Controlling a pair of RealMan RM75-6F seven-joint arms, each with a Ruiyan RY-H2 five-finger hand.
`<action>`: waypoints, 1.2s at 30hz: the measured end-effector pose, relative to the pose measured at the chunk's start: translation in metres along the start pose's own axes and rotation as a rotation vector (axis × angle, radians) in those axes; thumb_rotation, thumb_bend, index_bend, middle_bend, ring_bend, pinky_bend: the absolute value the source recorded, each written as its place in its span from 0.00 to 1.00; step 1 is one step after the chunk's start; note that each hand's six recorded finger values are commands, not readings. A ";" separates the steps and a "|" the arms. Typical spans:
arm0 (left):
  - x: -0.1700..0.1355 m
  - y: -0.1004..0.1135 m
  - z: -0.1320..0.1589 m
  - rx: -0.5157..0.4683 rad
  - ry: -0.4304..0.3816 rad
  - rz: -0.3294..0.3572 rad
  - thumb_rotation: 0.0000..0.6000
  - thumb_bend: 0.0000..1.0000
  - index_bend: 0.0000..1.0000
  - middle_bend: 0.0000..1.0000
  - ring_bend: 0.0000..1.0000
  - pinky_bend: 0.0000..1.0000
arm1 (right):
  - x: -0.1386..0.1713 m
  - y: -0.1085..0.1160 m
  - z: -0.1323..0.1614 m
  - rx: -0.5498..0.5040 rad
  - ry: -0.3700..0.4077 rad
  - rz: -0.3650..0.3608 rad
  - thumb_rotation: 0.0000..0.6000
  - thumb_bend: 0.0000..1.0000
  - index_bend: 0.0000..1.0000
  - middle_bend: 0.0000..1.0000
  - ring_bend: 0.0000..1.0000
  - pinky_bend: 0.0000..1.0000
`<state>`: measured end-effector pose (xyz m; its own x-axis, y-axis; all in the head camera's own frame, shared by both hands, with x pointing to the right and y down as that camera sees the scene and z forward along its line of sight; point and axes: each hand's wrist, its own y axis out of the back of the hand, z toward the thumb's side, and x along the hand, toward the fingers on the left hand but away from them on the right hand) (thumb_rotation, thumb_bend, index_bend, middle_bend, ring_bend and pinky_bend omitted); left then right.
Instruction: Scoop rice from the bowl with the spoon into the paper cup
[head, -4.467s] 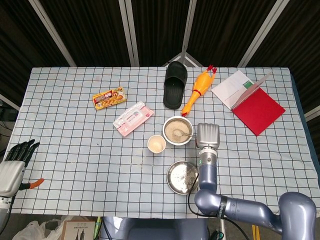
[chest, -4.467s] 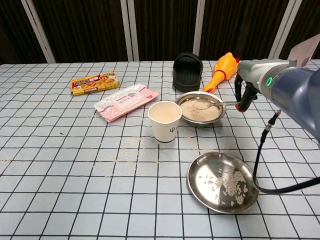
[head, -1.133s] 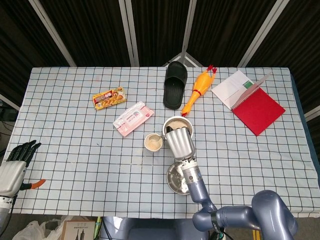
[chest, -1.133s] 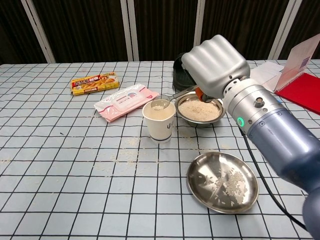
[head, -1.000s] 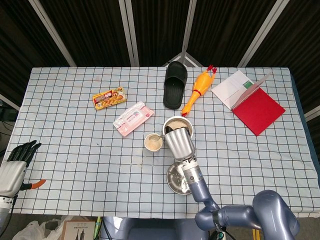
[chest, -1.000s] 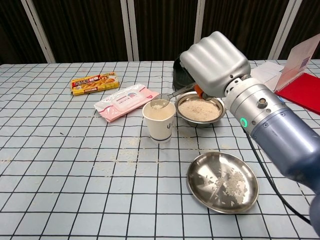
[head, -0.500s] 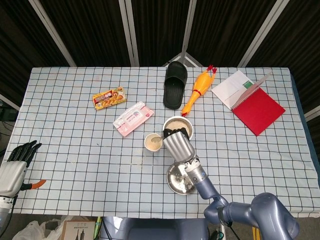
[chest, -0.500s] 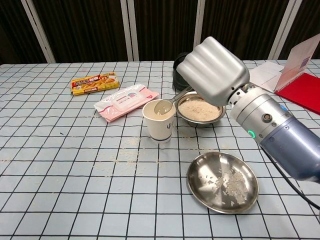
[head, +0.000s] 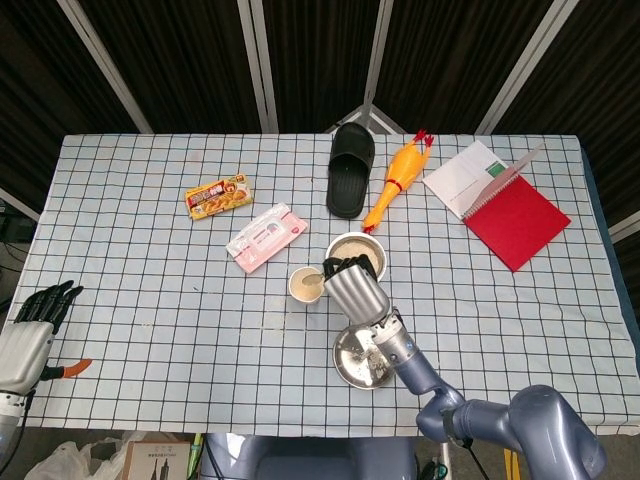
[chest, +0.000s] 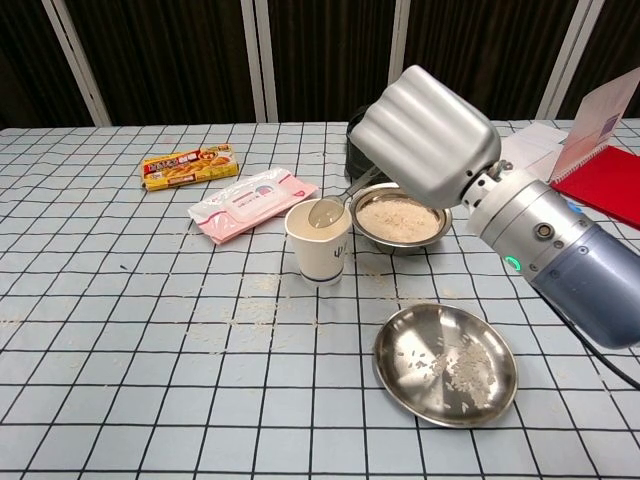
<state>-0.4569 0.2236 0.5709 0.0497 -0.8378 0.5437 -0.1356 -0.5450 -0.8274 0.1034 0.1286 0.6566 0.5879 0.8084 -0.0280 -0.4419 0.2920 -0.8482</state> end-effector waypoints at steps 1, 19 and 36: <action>0.000 0.000 0.000 0.000 0.000 -0.001 1.00 0.00 0.00 0.00 0.00 0.00 | 0.001 -0.001 0.000 -0.003 0.001 0.004 1.00 0.59 0.67 0.88 0.95 1.00; 0.001 0.000 -0.003 0.001 0.012 -0.003 1.00 0.00 0.00 0.00 0.00 0.00 | 0.002 0.013 -0.021 -0.210 -0.156 0.046 1.00 0.59 0.67 0.88 0.95 1.00; -0.001 0.001 0.000 0.044 -0.002 0.041 1.00 0.00 0.00 0.00 0.00 0.00 | 0.099 -0.007 -0.056 -0.338 -0.164 0.374 1.00 0.59 0.67 0.88 0.95 1.00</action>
<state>-0.4568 0.2236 0.5694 0.0469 -0.8595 0.5090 -0.0938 -0.5111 -0.8544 0.2022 0.1779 0.6298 0.3068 0.9029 -0.3012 -0.3417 -0.1908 -0.9202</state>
